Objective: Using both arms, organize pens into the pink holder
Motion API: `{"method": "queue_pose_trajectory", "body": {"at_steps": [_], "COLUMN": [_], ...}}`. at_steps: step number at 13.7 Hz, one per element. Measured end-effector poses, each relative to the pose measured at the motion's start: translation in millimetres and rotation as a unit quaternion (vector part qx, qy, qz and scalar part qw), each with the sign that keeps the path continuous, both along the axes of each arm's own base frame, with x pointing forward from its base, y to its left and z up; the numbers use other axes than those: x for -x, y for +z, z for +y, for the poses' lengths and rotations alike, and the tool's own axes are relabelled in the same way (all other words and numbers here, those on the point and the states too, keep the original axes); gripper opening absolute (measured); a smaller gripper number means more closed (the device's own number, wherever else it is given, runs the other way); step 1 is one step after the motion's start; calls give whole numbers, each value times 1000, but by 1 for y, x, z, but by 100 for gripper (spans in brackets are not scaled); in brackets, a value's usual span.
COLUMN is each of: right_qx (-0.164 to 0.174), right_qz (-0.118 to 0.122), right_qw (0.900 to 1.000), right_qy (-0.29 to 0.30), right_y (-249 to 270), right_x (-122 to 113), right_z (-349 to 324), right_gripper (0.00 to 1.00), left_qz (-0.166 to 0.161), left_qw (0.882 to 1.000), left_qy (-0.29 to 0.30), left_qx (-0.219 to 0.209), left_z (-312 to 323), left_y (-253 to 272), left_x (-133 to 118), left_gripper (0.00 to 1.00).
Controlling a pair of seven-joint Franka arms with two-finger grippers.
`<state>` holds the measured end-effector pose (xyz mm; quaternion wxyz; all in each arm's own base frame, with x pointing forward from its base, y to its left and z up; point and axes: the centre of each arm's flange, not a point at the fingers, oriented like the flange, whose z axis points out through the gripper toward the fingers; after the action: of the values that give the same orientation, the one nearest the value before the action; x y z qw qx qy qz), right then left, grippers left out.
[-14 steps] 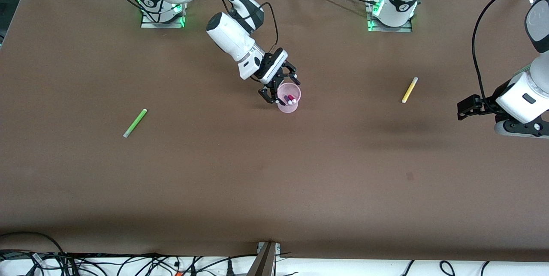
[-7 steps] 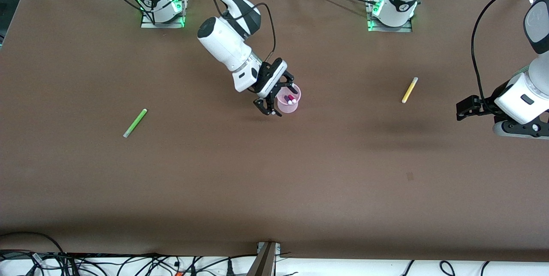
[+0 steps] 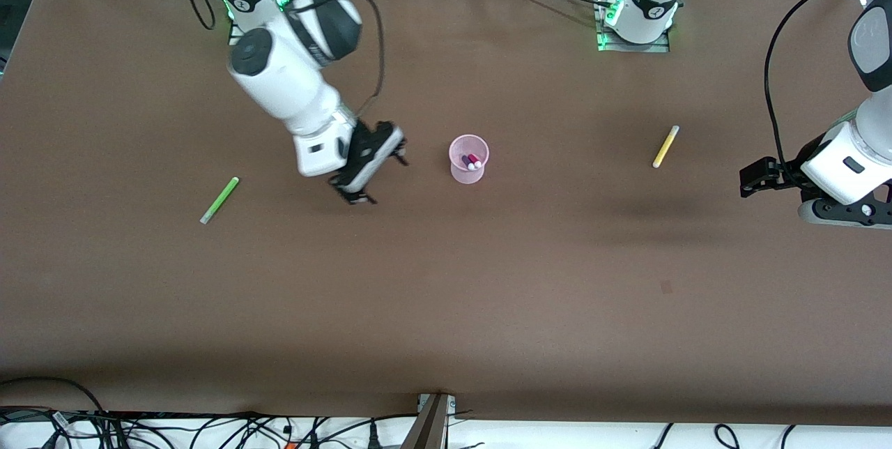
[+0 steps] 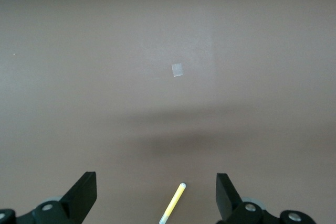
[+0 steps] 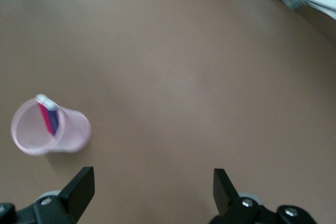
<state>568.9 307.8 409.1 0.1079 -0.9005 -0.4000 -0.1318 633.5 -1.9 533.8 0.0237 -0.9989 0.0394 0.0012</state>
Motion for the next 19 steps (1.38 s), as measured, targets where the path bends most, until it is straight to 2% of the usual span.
{"method": "queue_pose_trajectory", "body": {"at_steps": [2, 4, 8, 12, 14, 19], "right_qx": [42, 69, 81, 83, 92, 112], "right_qz": [50, 103, 145, 189, 203, 192], "right_qw": [997, 990, 973, 943, 931, 929], "right_qy": [-37, -73, -162, -261, -288, -296], "right_y": [22, 46, 63, 75, 94, 132], "right_x": [-15, -22, -26, -15, -10, -10], "right_z": [-69, -131, -234, -269, -270, -273], "right_gripper": [100, 100, 100, 100, 100, 100], "left_qz": [0, 0, 0, 0, 0, 0], "left_qw": [1000, 1000, 1000, 1000, 1000, 1000], "left_qy": [0, 0, 0, 0, 0, 0], "left_qx": [0, 0, 0, 0, 0, 0], "left_z": [0, 0, 0, 0, 0, 0], "left_y": [0, 0, 0, 0, 0, 0], "left_x": [0, 0, 0, 0, 0, 0], "left_gripper": [100, 100, 100, 100, 100, 100]}}
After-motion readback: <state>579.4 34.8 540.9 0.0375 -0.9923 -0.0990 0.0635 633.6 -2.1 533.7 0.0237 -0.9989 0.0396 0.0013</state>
